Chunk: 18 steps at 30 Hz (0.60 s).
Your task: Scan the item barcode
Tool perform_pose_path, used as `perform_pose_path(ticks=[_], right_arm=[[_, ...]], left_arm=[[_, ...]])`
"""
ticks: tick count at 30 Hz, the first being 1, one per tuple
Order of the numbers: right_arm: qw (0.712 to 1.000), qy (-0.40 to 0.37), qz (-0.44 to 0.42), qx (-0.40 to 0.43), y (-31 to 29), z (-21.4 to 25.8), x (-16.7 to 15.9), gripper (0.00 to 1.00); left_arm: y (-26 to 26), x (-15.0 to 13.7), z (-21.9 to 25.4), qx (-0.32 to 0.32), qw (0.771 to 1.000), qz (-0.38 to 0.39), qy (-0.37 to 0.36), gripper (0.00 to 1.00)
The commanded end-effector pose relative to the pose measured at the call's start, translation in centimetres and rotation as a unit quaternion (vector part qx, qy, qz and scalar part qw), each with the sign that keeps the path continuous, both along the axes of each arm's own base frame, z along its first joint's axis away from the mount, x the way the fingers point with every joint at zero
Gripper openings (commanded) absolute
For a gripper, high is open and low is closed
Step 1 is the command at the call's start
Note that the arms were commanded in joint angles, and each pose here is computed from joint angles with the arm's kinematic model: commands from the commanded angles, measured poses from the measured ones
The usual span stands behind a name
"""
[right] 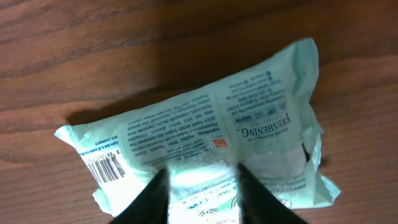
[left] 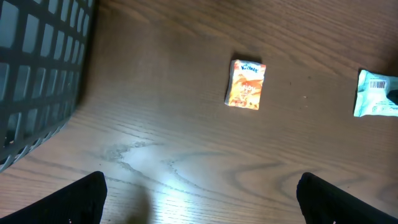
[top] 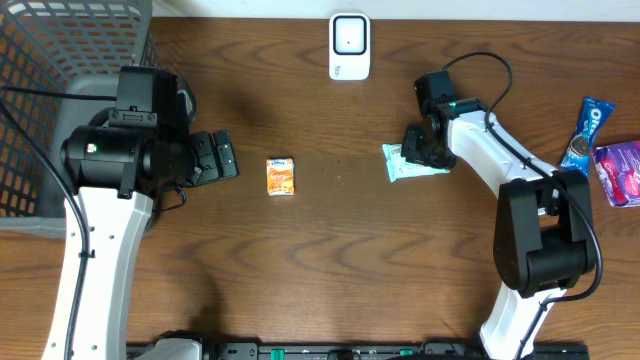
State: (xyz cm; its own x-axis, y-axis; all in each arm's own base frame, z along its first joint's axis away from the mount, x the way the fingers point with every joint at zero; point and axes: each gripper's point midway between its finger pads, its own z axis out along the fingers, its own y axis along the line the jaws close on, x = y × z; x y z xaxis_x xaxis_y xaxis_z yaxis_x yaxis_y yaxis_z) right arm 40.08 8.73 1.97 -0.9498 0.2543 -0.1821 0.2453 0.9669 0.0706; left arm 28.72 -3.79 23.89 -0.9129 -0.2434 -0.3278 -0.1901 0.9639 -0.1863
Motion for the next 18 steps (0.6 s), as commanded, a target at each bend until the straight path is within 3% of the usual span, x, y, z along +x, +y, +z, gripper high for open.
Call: perform_pose_path(ticks=[1,5,8,9,11,18], right_arm=[[1.000,-0.010,-0.010,0.002,-0.4,1.5,0.5,0.44],[0.999,-0.039,-0.006,0.002,-1.6,5.2,1.7,0.61],[0.998,-0.058,-0.009,0.000,-3.4,7.3,2.0,0.89],[0.998,-0.061,-0.011,-0.002,-4.1,7.7,2.0,0.94],[0.998,-0.061,-0.009,-0.007,-5.4,7.8,2.0,0.99],[0.999,-0.020,0.004,0.040,-6.2,4.8,1.6,0.99]], left_arm=[[0.2,0.2,0.7,0.004,1.000,-0.004,-0.010,0.98],[0.2,0.2,0.7,0.004,1.000,-0.004,-0.010,0.98],[0.2,0.2,0.7,0.004,1.000,-0.004,-0.010,0.98],[0.2,0.2,0.7,0.004,1.000,-0.004,-0.010,0.98],[0.2,0.2,0.7,0.004,1.000,-0.004,-0.010,0.98],[0.2,0.2,0.7,0.004,1.000,-0.004,-0.010,0.98]])
